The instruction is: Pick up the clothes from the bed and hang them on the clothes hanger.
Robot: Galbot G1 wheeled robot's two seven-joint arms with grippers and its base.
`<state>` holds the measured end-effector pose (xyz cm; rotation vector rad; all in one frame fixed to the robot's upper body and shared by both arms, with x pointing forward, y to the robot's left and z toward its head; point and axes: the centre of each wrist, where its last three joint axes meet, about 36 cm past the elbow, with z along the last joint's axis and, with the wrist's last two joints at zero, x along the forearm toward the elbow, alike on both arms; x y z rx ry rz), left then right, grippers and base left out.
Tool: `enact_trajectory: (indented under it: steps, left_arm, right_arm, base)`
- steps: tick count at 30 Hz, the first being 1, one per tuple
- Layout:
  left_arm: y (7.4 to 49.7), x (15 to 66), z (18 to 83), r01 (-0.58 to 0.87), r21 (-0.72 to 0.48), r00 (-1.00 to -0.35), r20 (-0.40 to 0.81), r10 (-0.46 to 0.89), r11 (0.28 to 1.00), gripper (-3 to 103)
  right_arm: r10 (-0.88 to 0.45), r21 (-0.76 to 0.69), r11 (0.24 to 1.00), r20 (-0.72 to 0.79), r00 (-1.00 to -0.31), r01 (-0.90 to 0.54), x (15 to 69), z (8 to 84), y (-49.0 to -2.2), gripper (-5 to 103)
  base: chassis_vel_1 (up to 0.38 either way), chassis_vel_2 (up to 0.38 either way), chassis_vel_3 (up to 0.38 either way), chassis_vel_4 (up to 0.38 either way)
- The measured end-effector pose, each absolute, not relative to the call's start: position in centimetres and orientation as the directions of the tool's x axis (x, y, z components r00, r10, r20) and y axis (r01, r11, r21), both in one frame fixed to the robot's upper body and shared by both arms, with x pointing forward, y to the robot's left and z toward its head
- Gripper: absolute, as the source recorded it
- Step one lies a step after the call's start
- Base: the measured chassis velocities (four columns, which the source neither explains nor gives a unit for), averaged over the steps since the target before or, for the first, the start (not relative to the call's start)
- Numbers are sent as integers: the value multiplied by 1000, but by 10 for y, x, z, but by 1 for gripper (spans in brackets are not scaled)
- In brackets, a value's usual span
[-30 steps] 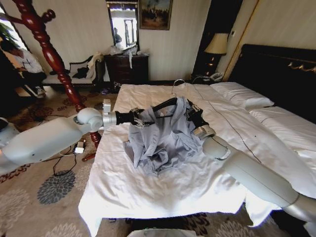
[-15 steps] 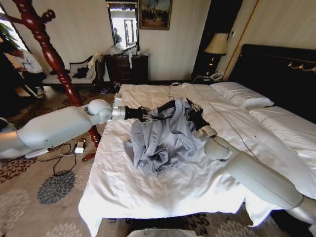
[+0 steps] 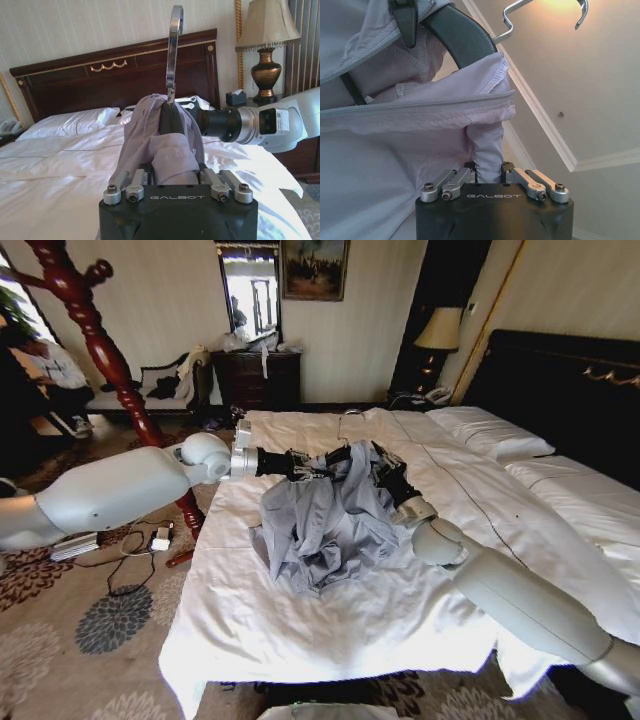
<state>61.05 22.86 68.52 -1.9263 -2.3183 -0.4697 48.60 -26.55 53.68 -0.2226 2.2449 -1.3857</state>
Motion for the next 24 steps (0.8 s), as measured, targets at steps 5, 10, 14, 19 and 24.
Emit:
enact_trajectory:
  steps: [5,10,14,19,24]
  left_arm:
    - [222,613,683,976,167,-181,267,947,140,55]
    - [218,613,676,975,173,-182,252,950,141,41]
    - [220,612,675,975,171,-184,250,951,143,25]
    - [225,611,674,967,175,-222,234,947,184,18]
    - [227,611,672,960,185,-247,212,946,209,17]
  right_arm:
    - [-391,-880,462,-315,-865,112,486,536,-265,20]
    - [-389,-880,462,-312,-867,110,486,536,-265,20]
    - [-388,-879,465,-313,-867,109,486,537,-265,20]
    - [-385,-876,470,-312,-869,106,484,537,-263,20]
    - [-379,-867,486,-321,-868,108,480,541,-260,25]
  base:
    - [0,0,0,0]
    - [0,0,0,0]
    - [0,0,0,0]
    - [0,0,0,0]
    - [0,0,0,0]
